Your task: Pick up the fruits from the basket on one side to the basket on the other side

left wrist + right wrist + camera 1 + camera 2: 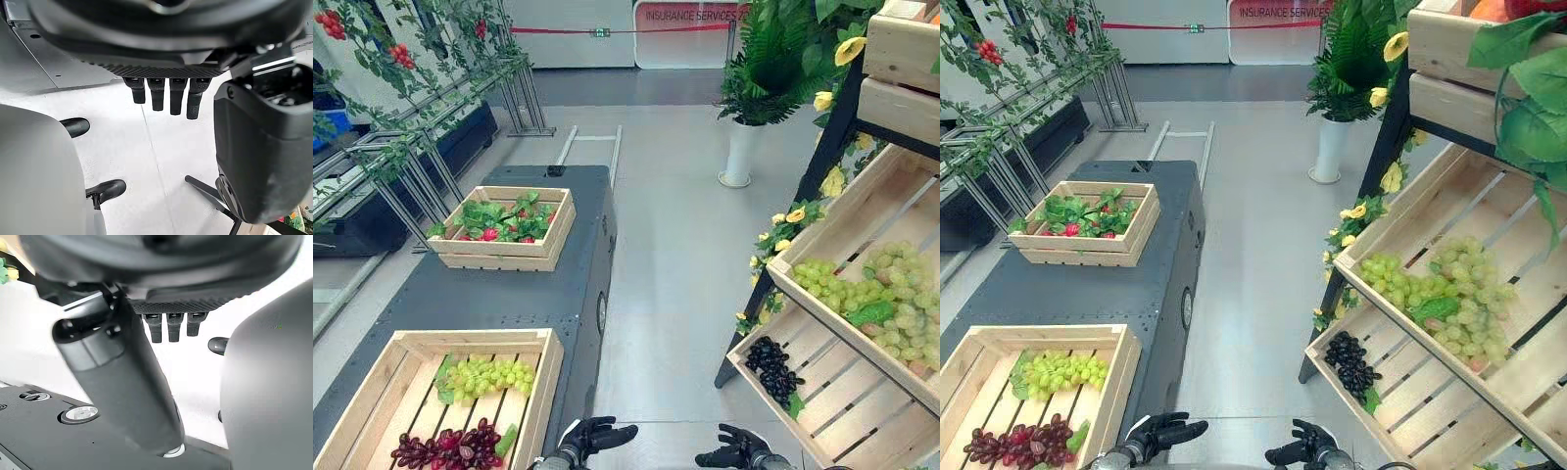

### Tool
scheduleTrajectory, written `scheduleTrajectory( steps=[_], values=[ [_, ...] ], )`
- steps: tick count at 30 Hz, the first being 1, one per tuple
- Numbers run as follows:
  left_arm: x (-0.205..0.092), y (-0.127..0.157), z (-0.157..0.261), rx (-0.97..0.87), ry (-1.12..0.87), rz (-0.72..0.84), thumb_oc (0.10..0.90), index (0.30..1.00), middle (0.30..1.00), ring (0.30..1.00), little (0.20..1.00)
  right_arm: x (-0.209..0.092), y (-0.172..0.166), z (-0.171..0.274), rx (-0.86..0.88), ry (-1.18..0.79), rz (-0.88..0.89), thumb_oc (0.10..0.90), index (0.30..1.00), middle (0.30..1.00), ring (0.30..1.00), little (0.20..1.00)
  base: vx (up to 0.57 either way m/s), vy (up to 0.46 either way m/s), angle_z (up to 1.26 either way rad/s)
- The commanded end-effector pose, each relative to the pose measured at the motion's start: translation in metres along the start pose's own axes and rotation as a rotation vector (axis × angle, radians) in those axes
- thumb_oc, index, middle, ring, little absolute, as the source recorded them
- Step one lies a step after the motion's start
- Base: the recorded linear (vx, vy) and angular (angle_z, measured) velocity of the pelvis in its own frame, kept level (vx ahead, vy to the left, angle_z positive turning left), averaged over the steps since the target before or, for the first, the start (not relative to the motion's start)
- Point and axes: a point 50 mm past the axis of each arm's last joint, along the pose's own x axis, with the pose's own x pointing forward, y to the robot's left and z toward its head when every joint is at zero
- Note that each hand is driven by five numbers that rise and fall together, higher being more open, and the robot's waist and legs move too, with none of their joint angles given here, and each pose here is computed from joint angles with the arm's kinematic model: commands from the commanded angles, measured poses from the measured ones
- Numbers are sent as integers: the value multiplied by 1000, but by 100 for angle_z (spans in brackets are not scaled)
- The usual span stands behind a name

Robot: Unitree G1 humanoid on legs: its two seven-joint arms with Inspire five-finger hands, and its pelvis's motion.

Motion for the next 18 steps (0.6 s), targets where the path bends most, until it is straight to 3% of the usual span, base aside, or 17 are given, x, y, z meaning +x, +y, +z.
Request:
scheduleTrajectory(
  steps=[1,3,4,6,12,18],
  values=[
    [6,-6,19,75,-39,-17,800,900,900,900,900,1,-12,10,-37,-13,-21,800,900,900,900,900,-170,52,66],
    [6,-7,20,42,-61,-43,800,900,900,900,900,1,-13,11,-34,-18,-23,800,900,900,900,900,0,0,0],
    [6,-12,23,-40,-89,-136,800,900,900,900,900,1,-11,10,-36,-15,-20,800,900,900,900,900,0,0,0],
    [5,-20,21,21,-69,-212,800,900,900,900,900,1,-12,9,-37,-16,-17,800,900,900,900,900,0,0,0],
    [5,-19,18,41,-47,-222,800,900,900,900,900,0,-15,6,-50,3,-30,800,900,900,900,900,0,0,0],
    [6,-14,23,10,-53,-178,800,900,900,900,900,1,-6,19,-10,-99,54,800,900,900,900,900,-13,3,1]
  ],
)
